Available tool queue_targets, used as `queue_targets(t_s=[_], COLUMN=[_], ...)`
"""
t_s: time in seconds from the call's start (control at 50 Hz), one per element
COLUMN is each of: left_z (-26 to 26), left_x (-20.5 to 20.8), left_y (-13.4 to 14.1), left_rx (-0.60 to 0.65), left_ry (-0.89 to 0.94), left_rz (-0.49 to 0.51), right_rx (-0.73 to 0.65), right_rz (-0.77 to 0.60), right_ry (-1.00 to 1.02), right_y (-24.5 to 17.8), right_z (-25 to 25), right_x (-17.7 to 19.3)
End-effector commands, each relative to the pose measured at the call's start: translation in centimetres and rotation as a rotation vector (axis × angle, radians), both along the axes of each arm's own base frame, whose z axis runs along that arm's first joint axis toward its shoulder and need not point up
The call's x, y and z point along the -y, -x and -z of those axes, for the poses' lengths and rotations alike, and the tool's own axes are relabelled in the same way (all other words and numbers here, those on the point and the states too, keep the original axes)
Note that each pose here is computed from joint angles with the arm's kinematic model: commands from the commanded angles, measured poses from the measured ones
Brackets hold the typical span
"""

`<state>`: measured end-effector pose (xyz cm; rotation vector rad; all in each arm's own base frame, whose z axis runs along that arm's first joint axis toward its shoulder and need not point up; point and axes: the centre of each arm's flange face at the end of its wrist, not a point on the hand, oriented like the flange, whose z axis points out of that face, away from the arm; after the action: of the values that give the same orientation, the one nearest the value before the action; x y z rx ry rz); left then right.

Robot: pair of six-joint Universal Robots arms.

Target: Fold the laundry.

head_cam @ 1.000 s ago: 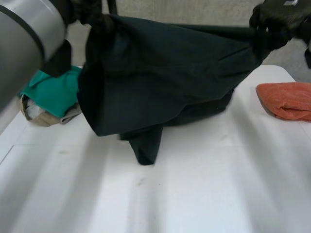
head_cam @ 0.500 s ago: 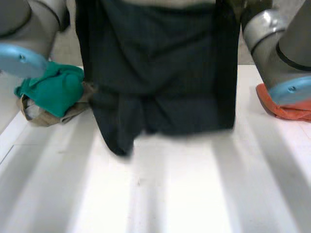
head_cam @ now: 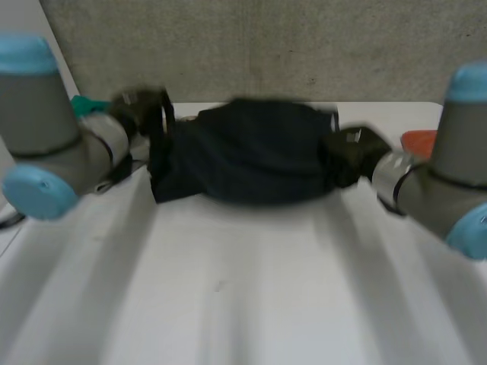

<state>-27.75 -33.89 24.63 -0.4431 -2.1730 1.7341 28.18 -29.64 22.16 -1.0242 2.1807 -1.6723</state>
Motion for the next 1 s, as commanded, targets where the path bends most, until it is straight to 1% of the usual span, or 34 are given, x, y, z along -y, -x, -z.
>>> queue_targets(t_s=[0.02,0.08,0.1,0.16,0.24,0.32,0.4,0.46,0.48,0.54,0.56,0.66,0.76,0.82,0.94,1.0], left_z=[8.5,8.7,8.6,7.4,4.7,2.5,1.0,0.8,0.9,1.5,1.8,3.1,4.2,5.9,7.9,8.6], left_x=[0.0,0.1,-0.2,-0.6,-1.5,-2.6,-4.4,-6.2,-7.2,-8.6,-9.5,-11.5,-11.7,-11.2,-10.4,-9.8], left_y=[-0.2,-0.4,-0.4,-0.4,-0.3,-0.9,-1.5,-1.8,-1.9,-2.1,-2.2,-2.3,-2.0,-1.8,-0.6,0.1], left_rx=[0.101,0.109,0.116,0.114,0.111,0.139,0.202,0.275,0.317,0.383,0.418,0.487,0.484,0.469,0.399,0.372], left_ry=[-0.220,-0.244,-0.264,-0.260,-0.205,-0.133,-0.063,-0.031,-0.021,-0.020,-0.016,-0.022,-0.030,-0.075,-0.156,-0.180], left_rz=[0.025,0.028,0.033,0.042,0.052,0.055,0.067,0.085,0.093,0.110,0.113,0.117,0.092,0.084,0.124,0.127], right_rx=[-0.122,-0.133,-0.132,-0.120,-0.085,-0.093,-0.156,-0.180,-0.198,-0.224,-0.240,-0.269,-0.276,-0.272,-0.278,-0.285], right_rz=[0.003,0.036,0.074,0.117,0.145,0.142,0.101,0.067,0.039,-0.014,-0.054,-0.182,-0.240,-0.258,-0.268,-0.268], right_ry=[-0.054,-0.057,-0.054,-0.051,-0.027,-0.008,0.002,0.025,0.035,0.042,0.036,0.050,0.121,0.165,0.194,0.209], right_y=[0.4,0.5,0.8,1.1,1.3,1.8,2.7,3.0,3.3,3.6,3.6,3.4,3.2,2.8,2.1,1.9], right_z=[6.5,6.8,6.4,5.9,4.0,2.3,1.3,0.7,0.6,0.7,1.2,2.9,4.4,5.4,7.7,8.6], right_x=[0.7,1.1,1.4,1.6,1.3,0.6,-1.1,-2.0,-2.6,-3.8,-4.7,-6.7,-6.8,-6.3,-5.0,-4.2])
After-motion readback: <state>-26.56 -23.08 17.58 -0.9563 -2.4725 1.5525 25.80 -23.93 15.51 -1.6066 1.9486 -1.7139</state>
